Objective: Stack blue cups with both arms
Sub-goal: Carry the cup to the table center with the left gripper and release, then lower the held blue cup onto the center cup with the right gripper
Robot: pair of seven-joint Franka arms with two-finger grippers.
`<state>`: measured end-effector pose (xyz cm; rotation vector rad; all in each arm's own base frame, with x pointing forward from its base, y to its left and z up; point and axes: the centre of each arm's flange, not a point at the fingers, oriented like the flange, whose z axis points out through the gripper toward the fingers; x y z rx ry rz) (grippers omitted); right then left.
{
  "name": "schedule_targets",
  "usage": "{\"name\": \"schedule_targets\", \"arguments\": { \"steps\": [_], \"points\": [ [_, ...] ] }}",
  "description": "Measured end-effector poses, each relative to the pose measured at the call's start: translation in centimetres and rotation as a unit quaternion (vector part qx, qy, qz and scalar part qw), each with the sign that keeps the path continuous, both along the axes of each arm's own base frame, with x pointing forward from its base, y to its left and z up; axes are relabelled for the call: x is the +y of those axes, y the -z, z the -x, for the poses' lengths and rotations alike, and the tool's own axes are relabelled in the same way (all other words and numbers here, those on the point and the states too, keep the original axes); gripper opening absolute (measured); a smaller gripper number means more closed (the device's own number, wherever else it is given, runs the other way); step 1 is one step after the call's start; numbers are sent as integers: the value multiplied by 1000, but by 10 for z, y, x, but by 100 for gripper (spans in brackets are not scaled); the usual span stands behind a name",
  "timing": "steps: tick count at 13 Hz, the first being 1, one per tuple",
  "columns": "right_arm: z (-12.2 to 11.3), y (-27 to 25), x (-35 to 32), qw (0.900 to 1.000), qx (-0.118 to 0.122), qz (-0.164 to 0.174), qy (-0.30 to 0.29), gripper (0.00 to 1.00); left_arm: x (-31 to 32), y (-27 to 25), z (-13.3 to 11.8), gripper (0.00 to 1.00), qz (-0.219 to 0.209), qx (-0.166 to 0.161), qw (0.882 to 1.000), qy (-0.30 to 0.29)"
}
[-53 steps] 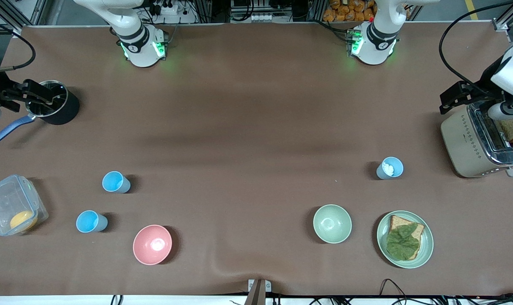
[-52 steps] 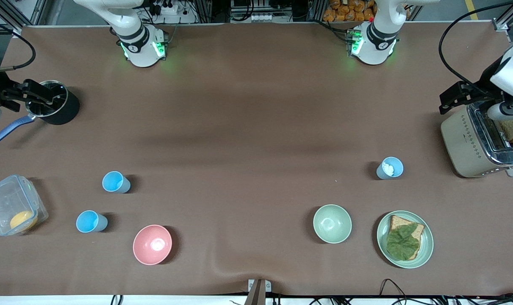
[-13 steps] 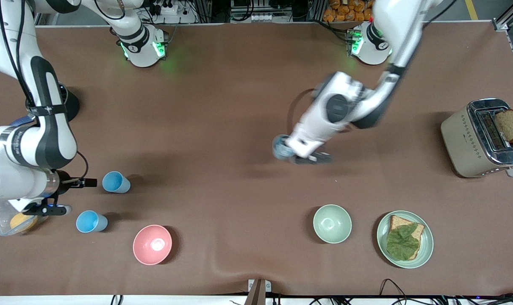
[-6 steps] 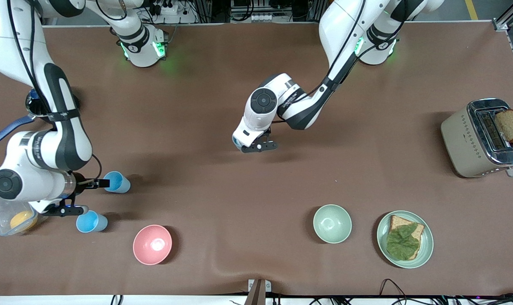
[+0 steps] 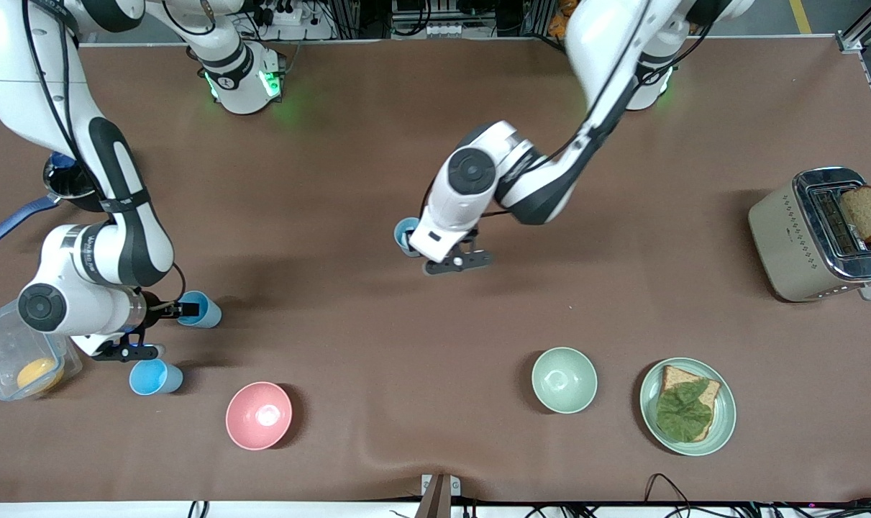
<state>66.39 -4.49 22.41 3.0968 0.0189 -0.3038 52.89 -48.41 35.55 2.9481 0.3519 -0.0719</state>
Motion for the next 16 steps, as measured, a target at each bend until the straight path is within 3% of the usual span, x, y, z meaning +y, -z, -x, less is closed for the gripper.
{"name": "schedule_targets", "arguments": {
  "steps": [2,5,7,8,12,16],
  "points": [
    [6,11,2,1000,0,-11,11,66,57,-86,-22,99,-7,-20,999,-33],
    [9,14,4,999,3,-30,29,31,163,-156,-53,100,-28,-35,998,-41],
    [9,14,4,999,3,-31,31,9,235,-168,-75,100,-42,-34,999,-7],
    [9,13,5,999,5,-32,31,4,265,-169,-82,100,-48,-26,998,6],
    [3,-29,34,997,25,-55,51,4,342,-188,-90,100,-56,-28,995,73],
    [7,-100,167,991,30,-63,116,4,371,-205,-79,100,-67,-14,994,87]
  ]
}}
